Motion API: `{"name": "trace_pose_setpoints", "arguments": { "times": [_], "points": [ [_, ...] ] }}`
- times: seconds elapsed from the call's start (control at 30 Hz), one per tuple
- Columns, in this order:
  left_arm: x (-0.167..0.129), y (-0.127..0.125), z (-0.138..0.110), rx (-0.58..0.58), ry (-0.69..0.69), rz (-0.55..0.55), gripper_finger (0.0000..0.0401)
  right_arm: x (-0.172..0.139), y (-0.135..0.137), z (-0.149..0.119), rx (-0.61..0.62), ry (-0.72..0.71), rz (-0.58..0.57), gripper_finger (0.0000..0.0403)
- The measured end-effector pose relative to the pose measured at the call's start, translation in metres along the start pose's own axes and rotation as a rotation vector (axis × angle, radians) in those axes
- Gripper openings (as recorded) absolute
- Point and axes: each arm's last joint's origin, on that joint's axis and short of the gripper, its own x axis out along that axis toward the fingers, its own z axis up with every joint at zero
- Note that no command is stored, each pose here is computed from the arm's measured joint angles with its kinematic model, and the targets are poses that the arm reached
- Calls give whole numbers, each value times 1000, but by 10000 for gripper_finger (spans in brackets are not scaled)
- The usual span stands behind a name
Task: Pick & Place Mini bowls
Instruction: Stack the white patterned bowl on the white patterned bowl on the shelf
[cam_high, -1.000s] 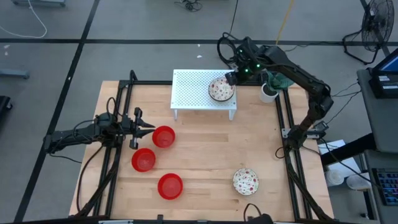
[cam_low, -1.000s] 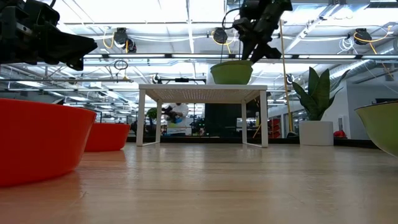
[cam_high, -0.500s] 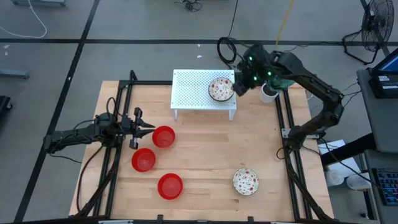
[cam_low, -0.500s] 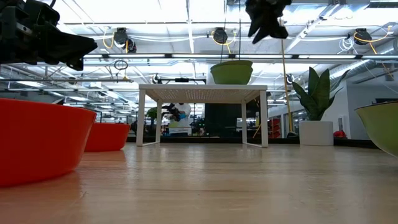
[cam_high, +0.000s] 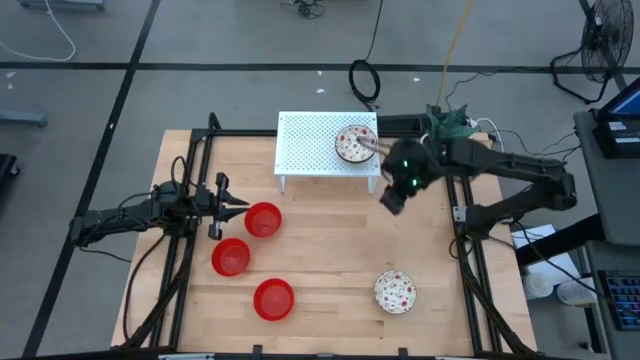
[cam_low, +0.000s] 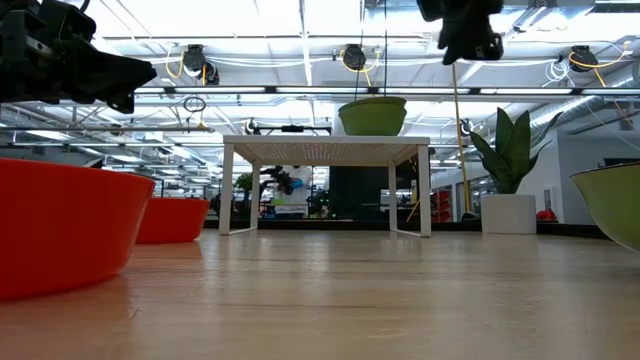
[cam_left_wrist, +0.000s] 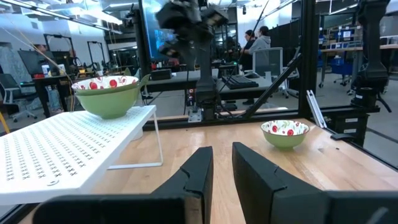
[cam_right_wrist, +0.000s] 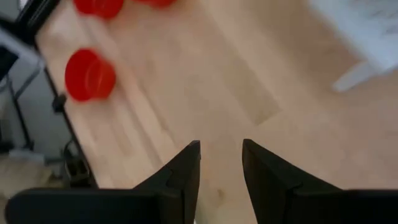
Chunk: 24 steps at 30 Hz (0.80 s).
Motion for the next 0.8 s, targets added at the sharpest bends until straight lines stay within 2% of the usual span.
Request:
{"name": "trace_pose_setpoints", "arguments": {
  "times": [0.3, 0.53, 0.6, 0.8],
  "points": [
    [0, 0, 0, 0, 0, 0, 65, 38, 27, -55, -228, 27, 166, 105],
    [0, 0, 0, 0, 0, 0, 65, 66, 37, -93, -237, 50, 277, 105],
    [0, 0, 0, 0, 0, 0, 65, 71, 43, -101, -267, 23, 311, 105],
    [0, 0, 0, 0, 0, 0, 65, 62, 83, -117, -384, -181, 552, 105]
  ]
}}
